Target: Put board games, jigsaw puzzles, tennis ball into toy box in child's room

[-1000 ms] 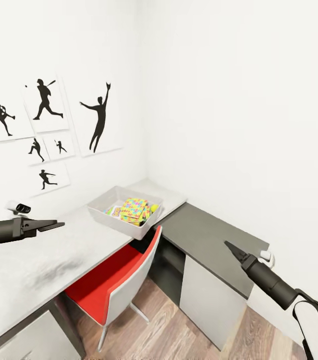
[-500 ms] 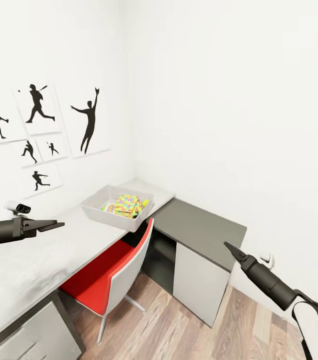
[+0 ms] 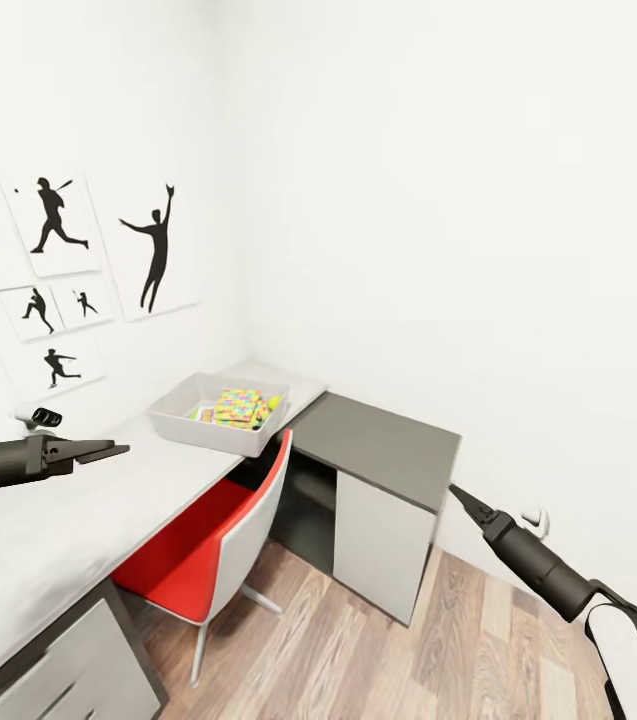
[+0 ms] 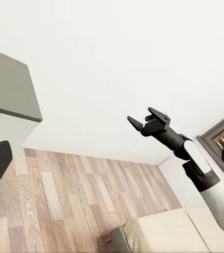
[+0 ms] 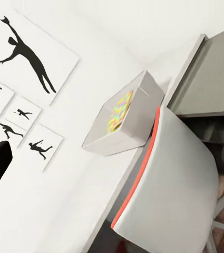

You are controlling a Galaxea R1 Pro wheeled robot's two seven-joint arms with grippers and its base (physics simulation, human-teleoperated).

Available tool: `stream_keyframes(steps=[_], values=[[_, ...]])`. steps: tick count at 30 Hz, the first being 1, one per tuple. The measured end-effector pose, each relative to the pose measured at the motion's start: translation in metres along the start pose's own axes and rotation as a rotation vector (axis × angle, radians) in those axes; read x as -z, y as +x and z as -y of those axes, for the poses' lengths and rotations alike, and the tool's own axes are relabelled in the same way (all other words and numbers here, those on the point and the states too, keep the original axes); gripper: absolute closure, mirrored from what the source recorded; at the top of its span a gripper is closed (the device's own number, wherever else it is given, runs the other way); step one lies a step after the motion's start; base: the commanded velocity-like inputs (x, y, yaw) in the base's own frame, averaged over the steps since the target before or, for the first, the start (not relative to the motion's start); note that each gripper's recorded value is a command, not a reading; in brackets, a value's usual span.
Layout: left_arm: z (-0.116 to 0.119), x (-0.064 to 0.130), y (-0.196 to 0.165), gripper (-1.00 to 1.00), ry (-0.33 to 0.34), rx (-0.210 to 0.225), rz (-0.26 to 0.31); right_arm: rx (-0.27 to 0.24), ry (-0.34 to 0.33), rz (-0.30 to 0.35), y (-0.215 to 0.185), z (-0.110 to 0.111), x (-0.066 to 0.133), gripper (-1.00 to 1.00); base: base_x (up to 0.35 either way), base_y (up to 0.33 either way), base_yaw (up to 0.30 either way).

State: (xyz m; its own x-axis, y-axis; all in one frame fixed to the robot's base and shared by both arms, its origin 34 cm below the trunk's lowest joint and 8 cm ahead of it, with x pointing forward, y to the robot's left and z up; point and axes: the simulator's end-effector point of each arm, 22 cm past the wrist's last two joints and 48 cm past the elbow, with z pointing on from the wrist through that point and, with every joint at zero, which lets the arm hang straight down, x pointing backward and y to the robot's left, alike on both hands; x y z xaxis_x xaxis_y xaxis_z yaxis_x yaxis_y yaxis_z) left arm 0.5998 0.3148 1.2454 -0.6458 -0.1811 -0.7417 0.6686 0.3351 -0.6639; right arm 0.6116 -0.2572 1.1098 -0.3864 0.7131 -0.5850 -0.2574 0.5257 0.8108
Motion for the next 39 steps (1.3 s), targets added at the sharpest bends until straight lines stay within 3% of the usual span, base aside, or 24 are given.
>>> stream_keyframes(steps=[39], values=[[0.024,0.007,-0.01,-1.0,0.009,-0.045,0.018,0.023,-0.032,0.029,-0.013,-0.02,0.005,-1.0,-0.152,0.098,-0.208]])
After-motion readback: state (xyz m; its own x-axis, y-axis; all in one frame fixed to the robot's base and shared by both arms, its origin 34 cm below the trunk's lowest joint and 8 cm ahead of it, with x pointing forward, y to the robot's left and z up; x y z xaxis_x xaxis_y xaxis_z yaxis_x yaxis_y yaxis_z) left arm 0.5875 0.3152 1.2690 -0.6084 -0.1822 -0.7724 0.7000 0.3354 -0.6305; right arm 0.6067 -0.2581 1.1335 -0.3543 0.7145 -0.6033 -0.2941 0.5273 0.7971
